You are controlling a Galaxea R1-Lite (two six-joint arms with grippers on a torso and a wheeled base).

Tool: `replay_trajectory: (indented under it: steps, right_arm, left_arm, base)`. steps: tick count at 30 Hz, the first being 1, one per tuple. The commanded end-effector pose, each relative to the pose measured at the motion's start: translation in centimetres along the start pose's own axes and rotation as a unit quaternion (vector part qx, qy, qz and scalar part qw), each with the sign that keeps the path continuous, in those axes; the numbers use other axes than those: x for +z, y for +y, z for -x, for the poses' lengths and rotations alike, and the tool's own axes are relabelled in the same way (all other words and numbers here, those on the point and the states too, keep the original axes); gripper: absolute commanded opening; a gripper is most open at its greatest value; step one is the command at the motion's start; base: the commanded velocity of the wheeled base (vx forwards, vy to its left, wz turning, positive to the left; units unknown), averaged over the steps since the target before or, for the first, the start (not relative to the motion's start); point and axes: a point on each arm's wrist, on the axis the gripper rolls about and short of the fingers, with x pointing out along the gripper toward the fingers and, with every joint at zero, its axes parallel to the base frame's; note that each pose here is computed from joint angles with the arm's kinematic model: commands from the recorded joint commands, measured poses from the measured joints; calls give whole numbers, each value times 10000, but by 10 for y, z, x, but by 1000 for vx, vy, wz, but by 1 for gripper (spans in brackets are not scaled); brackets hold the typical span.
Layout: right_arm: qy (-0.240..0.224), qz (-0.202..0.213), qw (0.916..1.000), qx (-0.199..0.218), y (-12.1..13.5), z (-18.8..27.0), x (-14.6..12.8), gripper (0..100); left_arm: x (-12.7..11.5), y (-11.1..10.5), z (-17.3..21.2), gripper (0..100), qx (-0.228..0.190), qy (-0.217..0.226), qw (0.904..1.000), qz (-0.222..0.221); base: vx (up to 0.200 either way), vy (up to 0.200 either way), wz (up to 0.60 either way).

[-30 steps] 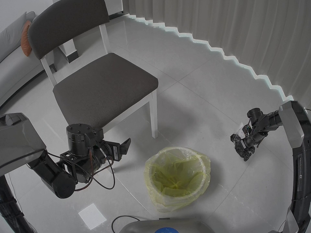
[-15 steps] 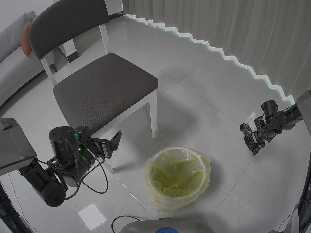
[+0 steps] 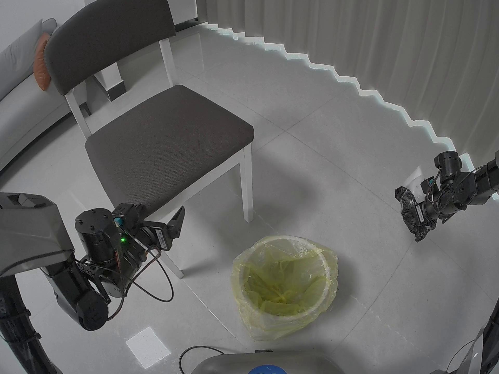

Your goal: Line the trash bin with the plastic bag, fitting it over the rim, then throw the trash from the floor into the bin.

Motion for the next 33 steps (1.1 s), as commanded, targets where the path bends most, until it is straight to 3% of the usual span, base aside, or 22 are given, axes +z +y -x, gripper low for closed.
replay_trajectory:
  steps: [1,10,18,23,29,33]
  right_arm:
    - [-124,-14,9999,-31,-2,12,3,0]
    - [-429,9,9990,123,-3,29,11,0]
    - [-649,172,9961,567,13,47,12,0]
    - [-893,392,9916,853,36,64,7,0]
    - [-1529,874,9775,1161,84,77,6,0]
    - [-1634,1202,9677,1499,115,88,4,0]
  left_arm:
    - [0,8,-3,100,57,-36,10000,-4]
    - [-3,5,-5,100,13,-4,10000,-35]
    - [-10,-1,-5,100,-64,121,9999,-55]
    - [-16,-5,-5,100,-142,223,9996,-70]
    - [-13,-8,0,100,-204,211,9995,-79]
    - [-8,-14,6,100,-330,156,9993,-78]
  base:
    - [0,0,0]
    - [0,0,0]
    - [0,0,0]
    - [0,0,0]
    - [0,0,0]
    - [0,0,0]
